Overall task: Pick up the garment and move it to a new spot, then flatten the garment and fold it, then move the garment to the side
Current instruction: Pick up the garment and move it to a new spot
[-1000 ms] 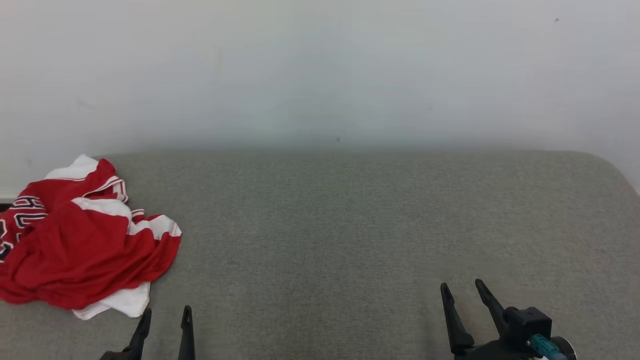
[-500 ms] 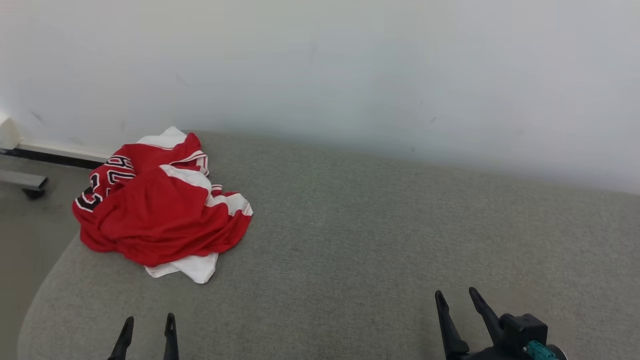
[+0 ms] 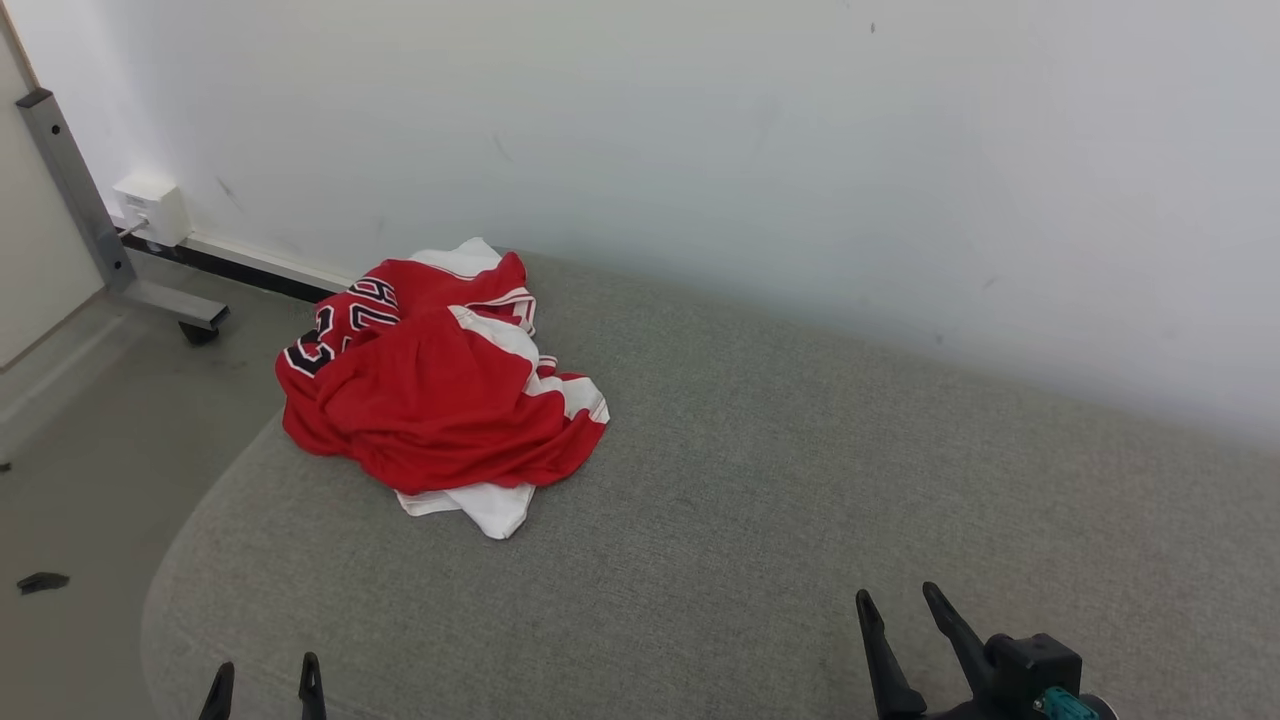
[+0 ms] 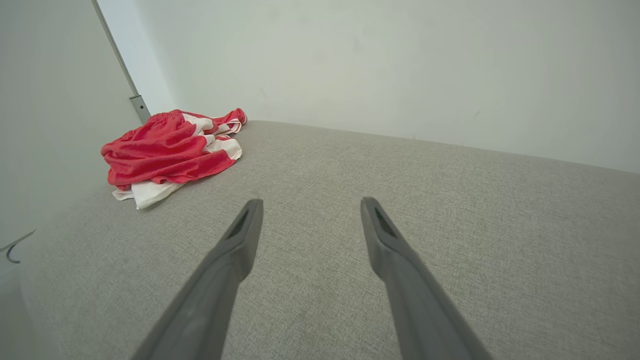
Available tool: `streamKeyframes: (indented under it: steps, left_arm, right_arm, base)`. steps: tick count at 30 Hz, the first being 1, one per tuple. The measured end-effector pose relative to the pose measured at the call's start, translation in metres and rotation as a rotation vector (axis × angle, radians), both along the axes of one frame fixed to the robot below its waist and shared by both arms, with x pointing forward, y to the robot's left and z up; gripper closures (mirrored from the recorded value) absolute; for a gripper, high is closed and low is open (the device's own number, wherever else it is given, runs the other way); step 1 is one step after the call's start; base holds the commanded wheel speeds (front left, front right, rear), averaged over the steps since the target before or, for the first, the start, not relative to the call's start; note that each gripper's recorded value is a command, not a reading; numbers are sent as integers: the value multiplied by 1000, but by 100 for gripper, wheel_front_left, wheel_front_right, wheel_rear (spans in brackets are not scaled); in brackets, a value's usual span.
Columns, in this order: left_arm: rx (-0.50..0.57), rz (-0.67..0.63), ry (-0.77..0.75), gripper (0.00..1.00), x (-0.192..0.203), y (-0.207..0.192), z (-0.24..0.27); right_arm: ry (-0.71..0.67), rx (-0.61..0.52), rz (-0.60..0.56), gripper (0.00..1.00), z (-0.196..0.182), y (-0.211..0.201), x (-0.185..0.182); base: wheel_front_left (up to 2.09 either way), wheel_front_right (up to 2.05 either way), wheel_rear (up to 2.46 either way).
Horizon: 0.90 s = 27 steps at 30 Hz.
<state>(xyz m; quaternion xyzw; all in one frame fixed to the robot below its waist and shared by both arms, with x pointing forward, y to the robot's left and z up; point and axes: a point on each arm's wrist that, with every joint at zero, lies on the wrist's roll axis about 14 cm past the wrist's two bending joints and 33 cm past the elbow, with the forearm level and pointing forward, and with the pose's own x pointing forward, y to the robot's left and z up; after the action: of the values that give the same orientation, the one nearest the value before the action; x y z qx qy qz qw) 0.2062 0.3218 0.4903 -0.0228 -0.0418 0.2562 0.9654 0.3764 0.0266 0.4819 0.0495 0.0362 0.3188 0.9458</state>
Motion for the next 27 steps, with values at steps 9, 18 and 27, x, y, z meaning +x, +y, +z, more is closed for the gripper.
streamKeyframes:
  steps: [9,18,27]
  left_arm:
    - [-5,15,13,0,-3,2,-3]
    - [-76,-24,27,0,42,15,7]
    - [-185,-75,81,0,129,45,23]
  right_arm:
    - [6,3,2,0,-1,0,-1]
    - [15,-16,-16,0,-10,-8,2]
    - [-14,-54,-3,0,-3,-5,23]
  base:
    - [0,0,0]
    - [0,0,0]
    - [0,0,0]
